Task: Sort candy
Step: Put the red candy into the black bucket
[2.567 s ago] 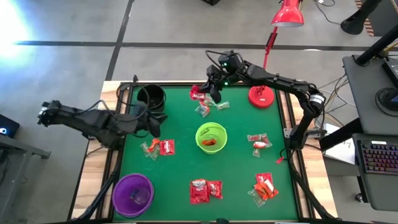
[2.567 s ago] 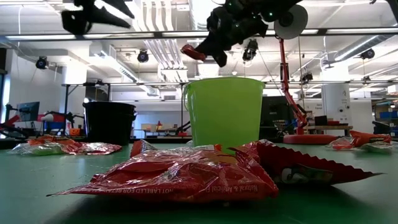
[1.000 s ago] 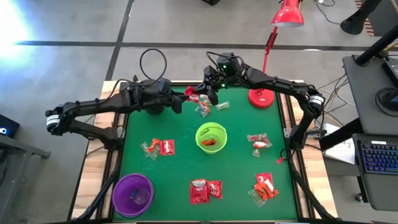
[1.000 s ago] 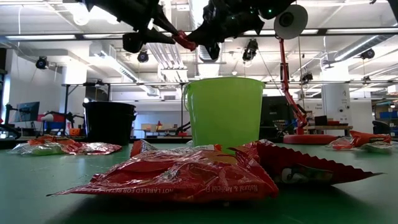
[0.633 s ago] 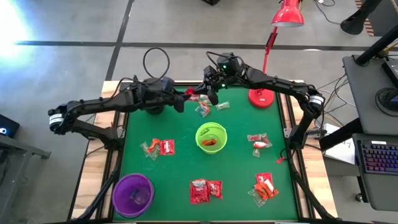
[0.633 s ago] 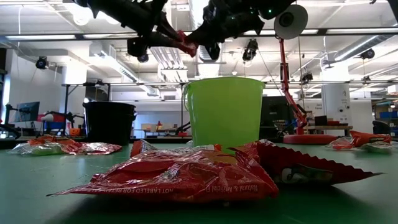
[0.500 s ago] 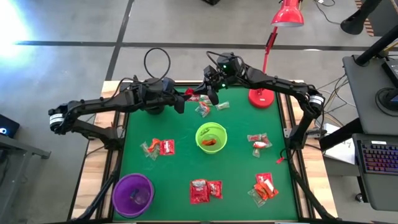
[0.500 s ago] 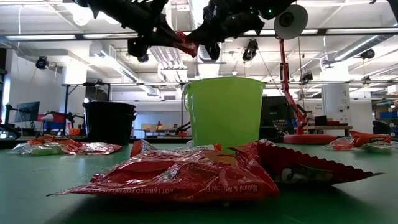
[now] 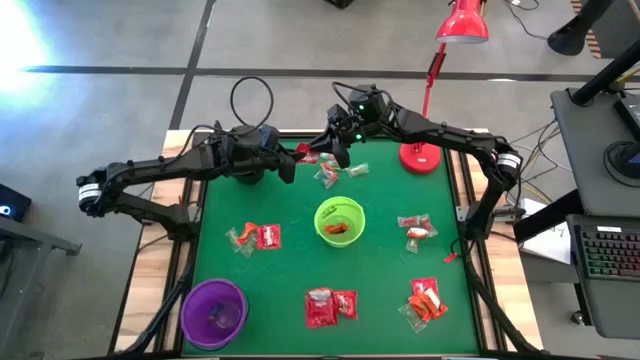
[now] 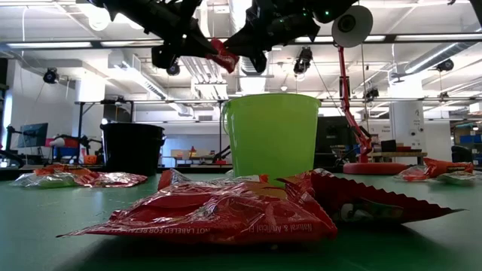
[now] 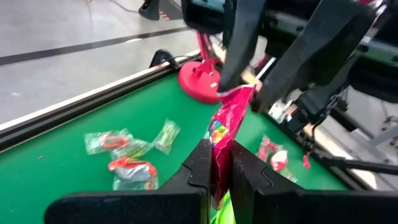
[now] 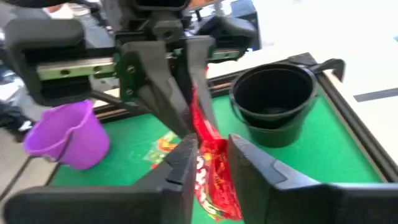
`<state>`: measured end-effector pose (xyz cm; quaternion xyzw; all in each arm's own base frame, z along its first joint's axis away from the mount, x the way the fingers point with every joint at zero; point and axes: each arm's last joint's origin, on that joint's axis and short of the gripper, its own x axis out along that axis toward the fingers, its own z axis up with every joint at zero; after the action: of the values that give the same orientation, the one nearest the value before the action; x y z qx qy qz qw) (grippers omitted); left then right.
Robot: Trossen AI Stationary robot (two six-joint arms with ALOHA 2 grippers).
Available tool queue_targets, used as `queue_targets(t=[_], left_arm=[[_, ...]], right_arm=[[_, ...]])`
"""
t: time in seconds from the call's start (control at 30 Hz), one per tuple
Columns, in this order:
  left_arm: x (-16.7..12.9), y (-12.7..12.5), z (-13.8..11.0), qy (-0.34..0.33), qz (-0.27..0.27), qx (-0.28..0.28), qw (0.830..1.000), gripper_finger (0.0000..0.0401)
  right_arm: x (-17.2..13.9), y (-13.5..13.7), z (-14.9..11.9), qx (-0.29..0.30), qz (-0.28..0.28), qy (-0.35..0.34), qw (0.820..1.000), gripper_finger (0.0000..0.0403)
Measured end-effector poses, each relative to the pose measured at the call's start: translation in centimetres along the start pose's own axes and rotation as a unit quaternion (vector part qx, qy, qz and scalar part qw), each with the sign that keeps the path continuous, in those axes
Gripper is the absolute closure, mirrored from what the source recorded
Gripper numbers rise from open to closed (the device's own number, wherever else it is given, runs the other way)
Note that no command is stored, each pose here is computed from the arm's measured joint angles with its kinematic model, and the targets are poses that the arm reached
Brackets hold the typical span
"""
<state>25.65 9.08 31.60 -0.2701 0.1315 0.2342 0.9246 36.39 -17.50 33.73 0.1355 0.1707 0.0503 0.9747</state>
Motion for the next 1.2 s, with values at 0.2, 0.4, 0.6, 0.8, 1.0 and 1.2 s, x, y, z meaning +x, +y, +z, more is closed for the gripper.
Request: queue_targets(t=[0.2, 0.4, 0.6, 0.8, 1.0, 1.2], left_arm=[[-1.3, 1.0, 0.0, 0.014, 0.050, 0.006, 0.999, 0.0395], [-3.7, 2.2, 0.4, 0.013, 0.104, 0.011, 0.994, 0.0395], [-6.3, 3.7, 0.1, 0.042, 0.171, 0.007, 0.984, 0.0395], [-8.7, 4.9, -0.3, 0.051, 0.263, 0.024, 0.963, 0.0392], [-9.9, 5.8, -0.8, 0.078, 0.312, 0.028, 0.947, 0.0391], [-9.8, 6.3, -1.4, 0.102, 0.363, 0.047, 0.925, 0.0390]], right_arm=[[-0.5, -1.0, 0.1, 0.021, -0.059, -0.007, 0.998, 0.0266], [-0.6, -1.2, 0.0, 0.051, -0.064, -0.004, 0.997, 0.0257], [-0.6, -1.2, 0.0, 0.082, -0.063, -0.007, 0.995, 0.0257], [-0.6, -1.2, -0.1, 0.083, -0.063, -0.005, 0.995, 0.0257], [-0.6, -1.2, -0.5, 0.092, -0.066, 0.015, 0.993, 0.0257], [-0.7, -1.2, -1.2, 0.103, -0.070, 0.051, 0.991, 0.0257]])
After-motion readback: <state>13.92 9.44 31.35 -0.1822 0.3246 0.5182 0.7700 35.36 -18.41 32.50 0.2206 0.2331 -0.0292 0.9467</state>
